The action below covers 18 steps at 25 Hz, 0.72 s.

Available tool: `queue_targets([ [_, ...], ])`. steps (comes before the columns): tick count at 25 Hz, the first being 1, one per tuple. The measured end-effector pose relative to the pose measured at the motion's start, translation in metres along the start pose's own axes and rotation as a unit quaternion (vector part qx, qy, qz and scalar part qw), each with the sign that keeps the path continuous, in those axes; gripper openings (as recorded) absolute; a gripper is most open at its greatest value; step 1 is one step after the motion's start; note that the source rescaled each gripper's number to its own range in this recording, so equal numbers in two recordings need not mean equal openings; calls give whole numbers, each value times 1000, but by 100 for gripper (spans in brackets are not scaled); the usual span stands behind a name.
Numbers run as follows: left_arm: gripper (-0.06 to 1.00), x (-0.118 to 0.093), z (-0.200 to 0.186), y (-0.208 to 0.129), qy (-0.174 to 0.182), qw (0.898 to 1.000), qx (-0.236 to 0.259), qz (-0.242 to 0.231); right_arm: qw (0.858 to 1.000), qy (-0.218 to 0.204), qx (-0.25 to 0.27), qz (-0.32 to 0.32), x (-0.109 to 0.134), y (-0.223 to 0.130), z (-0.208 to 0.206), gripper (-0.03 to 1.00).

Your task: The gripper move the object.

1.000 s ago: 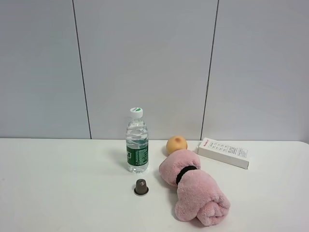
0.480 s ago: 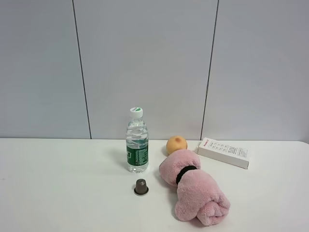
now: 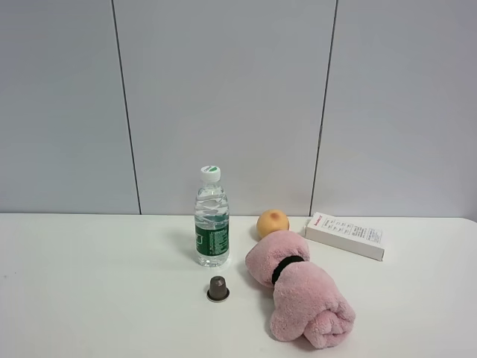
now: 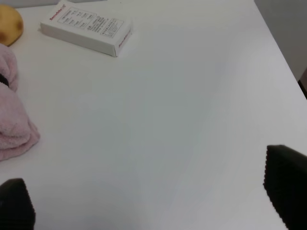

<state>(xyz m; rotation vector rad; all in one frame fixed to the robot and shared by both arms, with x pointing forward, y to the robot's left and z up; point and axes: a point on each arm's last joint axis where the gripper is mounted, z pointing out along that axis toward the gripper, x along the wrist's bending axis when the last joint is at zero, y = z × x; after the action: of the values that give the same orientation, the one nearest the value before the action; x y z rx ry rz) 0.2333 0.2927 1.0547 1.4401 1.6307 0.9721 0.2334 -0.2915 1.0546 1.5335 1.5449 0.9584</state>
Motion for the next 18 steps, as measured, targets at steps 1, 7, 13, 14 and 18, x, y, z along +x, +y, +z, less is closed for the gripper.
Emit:
queue_targets([
  [1,100,0,0,0,0,1000,0,0,1000,0,0,0,0,0,0,100],
  [7,100,0,0,0,0,1000,0,0,1000,0,0,0,0,0,0,100],
  [13,100,0,0,0,0,1000,0,0,1000,0,0,0,0,0,0,100],
  [14,100,0,0,0,0,1000,0,0,1000,0,0,0,0,0,0,100],
  [18,100,0,0,0,0,1000,0,0,1000,0,0,0,0,0,0,100],
])
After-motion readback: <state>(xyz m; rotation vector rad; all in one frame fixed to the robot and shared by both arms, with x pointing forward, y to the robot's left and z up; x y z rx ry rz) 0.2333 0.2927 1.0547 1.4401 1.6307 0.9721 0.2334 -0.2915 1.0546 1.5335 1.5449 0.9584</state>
